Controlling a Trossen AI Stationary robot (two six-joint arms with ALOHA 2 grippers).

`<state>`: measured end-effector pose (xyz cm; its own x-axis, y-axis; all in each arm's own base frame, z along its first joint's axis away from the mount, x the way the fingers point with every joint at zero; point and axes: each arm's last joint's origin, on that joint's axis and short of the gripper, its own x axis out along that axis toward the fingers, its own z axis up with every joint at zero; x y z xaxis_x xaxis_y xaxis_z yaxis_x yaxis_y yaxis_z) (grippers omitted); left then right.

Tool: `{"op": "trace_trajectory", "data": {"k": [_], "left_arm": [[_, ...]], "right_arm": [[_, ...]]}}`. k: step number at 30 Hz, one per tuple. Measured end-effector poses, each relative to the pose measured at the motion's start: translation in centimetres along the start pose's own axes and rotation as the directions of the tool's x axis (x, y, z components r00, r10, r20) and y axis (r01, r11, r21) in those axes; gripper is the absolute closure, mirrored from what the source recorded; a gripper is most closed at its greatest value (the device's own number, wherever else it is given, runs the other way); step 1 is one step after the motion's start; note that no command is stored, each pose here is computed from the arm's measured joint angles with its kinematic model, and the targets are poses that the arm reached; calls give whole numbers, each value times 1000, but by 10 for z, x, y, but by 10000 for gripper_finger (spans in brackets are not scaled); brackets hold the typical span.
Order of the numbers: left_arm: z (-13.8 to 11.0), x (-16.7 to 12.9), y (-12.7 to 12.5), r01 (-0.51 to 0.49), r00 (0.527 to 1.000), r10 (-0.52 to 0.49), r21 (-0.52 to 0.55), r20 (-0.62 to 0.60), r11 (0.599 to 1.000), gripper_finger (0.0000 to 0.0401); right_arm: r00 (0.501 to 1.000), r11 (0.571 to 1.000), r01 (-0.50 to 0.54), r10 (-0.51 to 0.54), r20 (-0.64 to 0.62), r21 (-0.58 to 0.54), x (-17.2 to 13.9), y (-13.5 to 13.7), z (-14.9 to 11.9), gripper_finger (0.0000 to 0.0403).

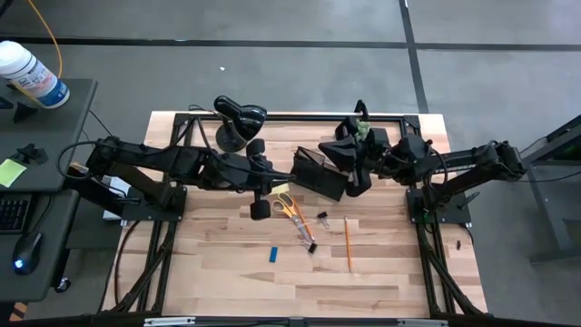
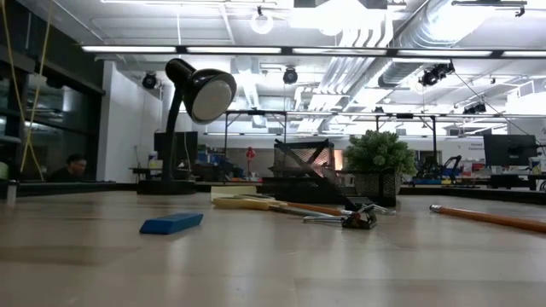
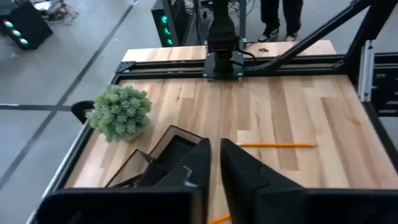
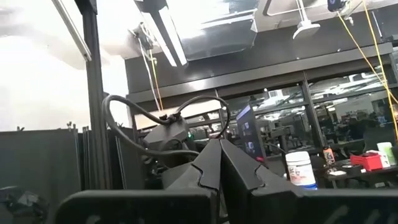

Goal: Pick and place office supplies into organizer
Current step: Put the pink pencil into the desk organizer

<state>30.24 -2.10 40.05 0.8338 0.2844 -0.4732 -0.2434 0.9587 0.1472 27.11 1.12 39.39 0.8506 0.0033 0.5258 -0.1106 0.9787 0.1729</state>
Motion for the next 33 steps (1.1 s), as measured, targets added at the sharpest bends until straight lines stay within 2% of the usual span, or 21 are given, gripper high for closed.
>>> {"op": "trace_trajectory", "data": {"k": [5, 8, 12, 15, 19, 21, 23, 25, 27, 29, 31, 33], "left_arm": [[-1, 0, 0, -6, 1000, 6, 21, -7, 1000, 393], [-3, 0, 0, -6, 999, 7, 35, -34, 999, 399], [-10, -1, 1, -7, 995, 13, 62, -99, 998, 384], [-16, -1, 1, -5, 987, 19, 87, -161, 996, 376], [-27, -4, 2, 12, 964, 22, 124, -266, 992, 378], [-32, -6, 1, 14, 950, 34, 151, -311, 989, 382], [-35, -8, 1, 5, 939, 56, 174, -340, 985, 387], [-38, -9, 1, 4, 928, 66, 189, -366, 982, 392], [-43, -9, -2, 14, 919, 68, 203, -389, 979, 398], [-48, -7, -2, 12, 910, 74, 204, -408, 979, 400], [-54, -4, -4, 10, 902, 70, 183, -426, 983, 399], [-61, 0, -6, 25, 893, 54, 168, -447, 986, 396]], "right_arm": [[998, 998, 64, -64, 9, -1, 0, -2, 0, 396], [998, 998, 65, -65, -25, -3, -1, -2, -2, 387], [980, 997, 72, -66, -186, 27, -5, -3, -10, 376], [937, 991, 108, -77, -339, 74, -11, -4, -22, 365], [849, 979, 157, -66, -525, 130, -21, 2, -39, 351], [785, 973, 166, -31, -618, 162, -27, 8, -48, 346], [699, 965, 188, -2, -715, 182, -36, 15, -58, 344], [589, 957, 225, 16, -808, 183, -47, 21, -68, 344], [476, 941, 290, 18, -879, 177, -58, 24, -76, 345], [392, 914, 374, -3, -920, 156, -67, 26, -80, 344], [351, 885, 447, -42, -936, 128, -72, 27, -83, 342], [356, 879, 460, -58, -933, 121, -71, 29, -84, 339]]}}
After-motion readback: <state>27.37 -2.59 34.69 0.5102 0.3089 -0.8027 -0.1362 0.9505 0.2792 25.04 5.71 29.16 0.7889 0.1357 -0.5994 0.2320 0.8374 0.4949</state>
